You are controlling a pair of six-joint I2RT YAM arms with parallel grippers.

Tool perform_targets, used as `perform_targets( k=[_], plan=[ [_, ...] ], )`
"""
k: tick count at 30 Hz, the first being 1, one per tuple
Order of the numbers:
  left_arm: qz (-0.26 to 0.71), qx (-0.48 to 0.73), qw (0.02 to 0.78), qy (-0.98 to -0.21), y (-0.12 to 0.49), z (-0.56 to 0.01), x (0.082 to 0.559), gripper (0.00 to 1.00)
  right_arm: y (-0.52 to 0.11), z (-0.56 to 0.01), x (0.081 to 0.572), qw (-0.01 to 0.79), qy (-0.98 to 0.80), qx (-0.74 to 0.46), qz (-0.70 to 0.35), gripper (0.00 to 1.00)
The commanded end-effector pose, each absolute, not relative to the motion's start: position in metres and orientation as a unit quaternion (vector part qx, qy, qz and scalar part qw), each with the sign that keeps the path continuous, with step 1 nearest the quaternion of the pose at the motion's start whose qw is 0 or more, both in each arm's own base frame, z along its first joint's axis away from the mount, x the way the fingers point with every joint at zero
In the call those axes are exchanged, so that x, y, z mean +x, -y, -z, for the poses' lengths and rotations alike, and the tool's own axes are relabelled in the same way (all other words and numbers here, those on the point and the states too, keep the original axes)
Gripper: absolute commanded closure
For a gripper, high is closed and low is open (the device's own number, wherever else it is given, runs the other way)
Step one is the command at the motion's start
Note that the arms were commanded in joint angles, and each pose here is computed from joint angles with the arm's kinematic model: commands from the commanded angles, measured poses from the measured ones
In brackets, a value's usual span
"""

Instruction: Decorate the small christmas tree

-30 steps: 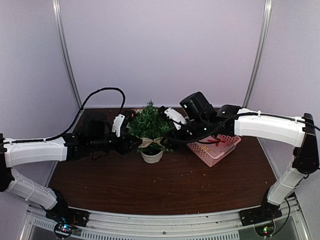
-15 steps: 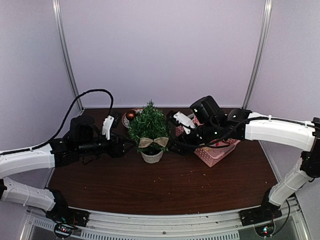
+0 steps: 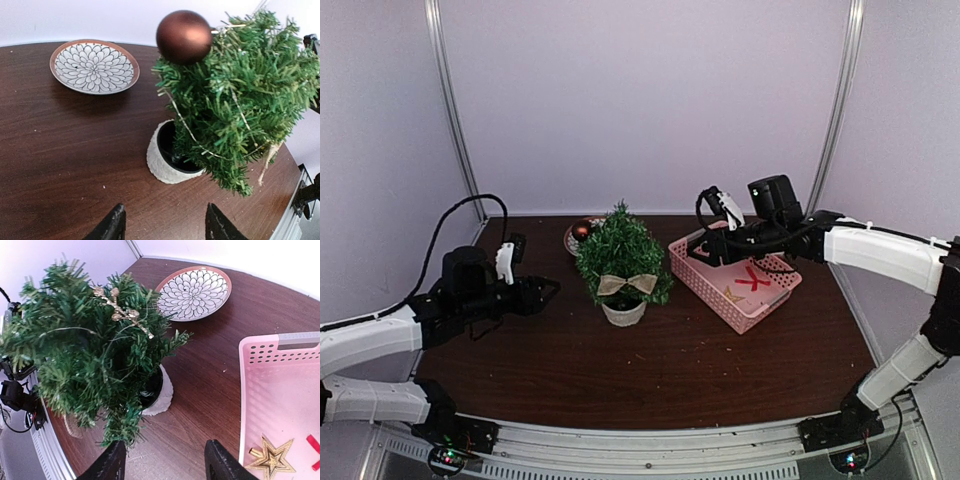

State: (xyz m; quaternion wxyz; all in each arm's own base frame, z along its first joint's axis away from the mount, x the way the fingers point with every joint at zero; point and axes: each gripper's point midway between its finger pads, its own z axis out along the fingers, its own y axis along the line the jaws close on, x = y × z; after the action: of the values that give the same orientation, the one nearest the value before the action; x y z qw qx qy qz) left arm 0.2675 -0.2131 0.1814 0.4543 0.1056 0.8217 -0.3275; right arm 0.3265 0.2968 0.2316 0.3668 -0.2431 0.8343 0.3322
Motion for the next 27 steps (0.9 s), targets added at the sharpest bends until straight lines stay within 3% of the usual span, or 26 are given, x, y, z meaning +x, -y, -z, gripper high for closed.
perform_targets(
  k=[1,18,27],
  plan=[
    [0.337,0.078,0.456,-0.82,0.213,-0.182,0.28,0.48,-0.318,-0.222,0.341,0.35,-0.827,-0.252,-0.36,0.45],
    [0.345,0.075,0.447,-0.822,0.221,-0.164,0.289,0.52,-0.346,-0.126,0.377,0.311,-0.852,-0.228,-0.354,0.64],
    [0.337,0.067,0.449,-0.825,0.217,-0.16,0.291,0.53,-0.374,-0.114,0.378,0.31,-0.835,-0.227,-0.393,0.7]
  ],
)
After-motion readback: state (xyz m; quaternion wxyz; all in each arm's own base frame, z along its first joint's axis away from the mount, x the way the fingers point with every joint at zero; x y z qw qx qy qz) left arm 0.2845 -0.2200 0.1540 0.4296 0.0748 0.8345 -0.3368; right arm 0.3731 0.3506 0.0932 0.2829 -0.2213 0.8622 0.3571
